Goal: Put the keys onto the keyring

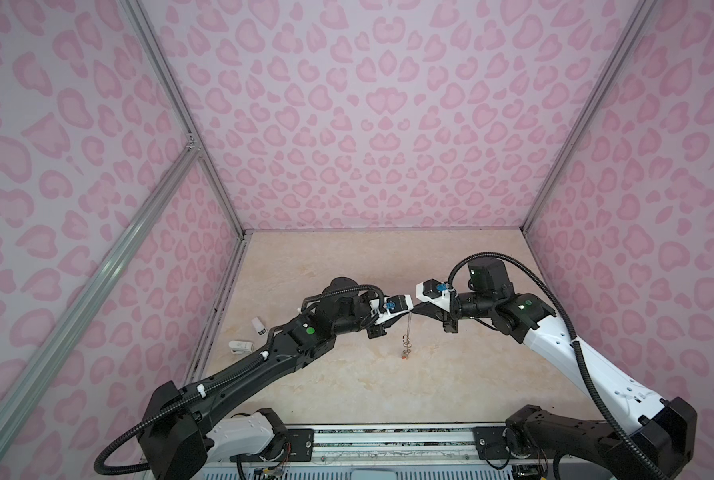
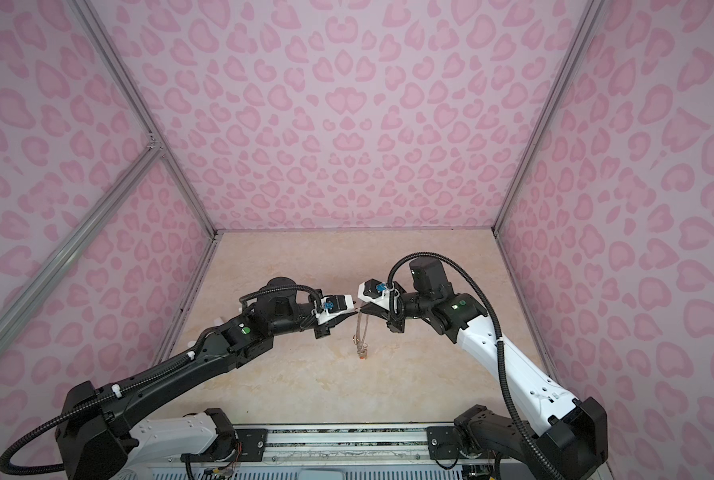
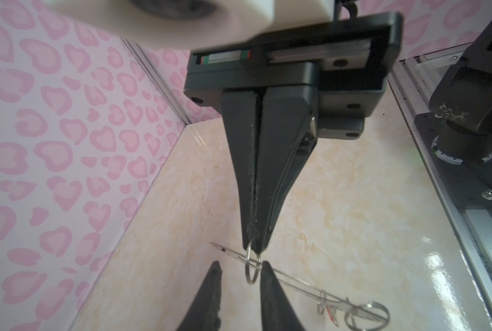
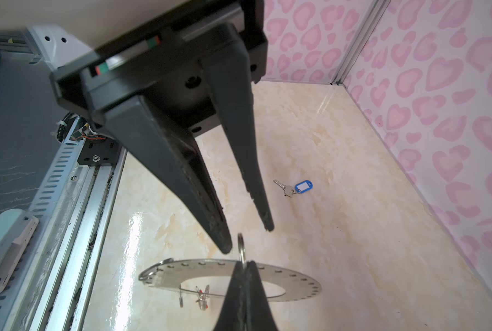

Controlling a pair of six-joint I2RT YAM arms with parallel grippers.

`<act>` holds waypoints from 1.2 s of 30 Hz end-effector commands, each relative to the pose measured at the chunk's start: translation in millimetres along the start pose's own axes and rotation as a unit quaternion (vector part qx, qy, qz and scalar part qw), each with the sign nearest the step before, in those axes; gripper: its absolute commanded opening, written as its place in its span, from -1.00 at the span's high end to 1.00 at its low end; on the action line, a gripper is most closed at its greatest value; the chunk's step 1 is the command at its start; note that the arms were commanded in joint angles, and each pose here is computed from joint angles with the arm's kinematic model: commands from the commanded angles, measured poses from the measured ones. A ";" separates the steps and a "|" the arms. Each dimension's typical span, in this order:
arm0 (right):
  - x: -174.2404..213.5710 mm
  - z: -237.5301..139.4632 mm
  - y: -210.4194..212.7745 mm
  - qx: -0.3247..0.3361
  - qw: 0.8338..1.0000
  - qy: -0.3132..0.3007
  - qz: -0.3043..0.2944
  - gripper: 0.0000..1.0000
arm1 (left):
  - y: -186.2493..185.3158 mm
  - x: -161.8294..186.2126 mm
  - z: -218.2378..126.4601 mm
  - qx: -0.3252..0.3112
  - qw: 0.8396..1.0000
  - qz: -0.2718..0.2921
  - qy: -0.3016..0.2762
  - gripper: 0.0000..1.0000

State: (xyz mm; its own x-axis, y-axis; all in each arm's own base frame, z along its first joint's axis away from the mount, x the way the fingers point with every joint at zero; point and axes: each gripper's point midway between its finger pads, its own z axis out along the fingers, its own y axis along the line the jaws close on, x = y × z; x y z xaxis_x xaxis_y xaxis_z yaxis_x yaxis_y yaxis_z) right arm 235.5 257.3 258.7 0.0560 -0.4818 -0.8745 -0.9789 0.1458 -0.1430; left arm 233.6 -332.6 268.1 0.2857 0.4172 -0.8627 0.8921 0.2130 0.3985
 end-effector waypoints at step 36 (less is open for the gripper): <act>-52.3 -27.3 -1.3 0.029 0.979 -0.201 -0.007 0.56 | 18.3 -68.4 -34.1 0.029 0.976 -0.045 -0.209 0.94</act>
State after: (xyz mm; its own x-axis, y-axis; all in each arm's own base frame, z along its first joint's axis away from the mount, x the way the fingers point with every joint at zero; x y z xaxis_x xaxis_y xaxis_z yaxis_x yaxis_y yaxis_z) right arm 231.9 254.8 304.6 0.1249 -0.1554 -0.9799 -0.9650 0.2105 -0.1563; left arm 222.4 -326.7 326.4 0.2723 0.0710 -0.9596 0.9422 0.1828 0.2809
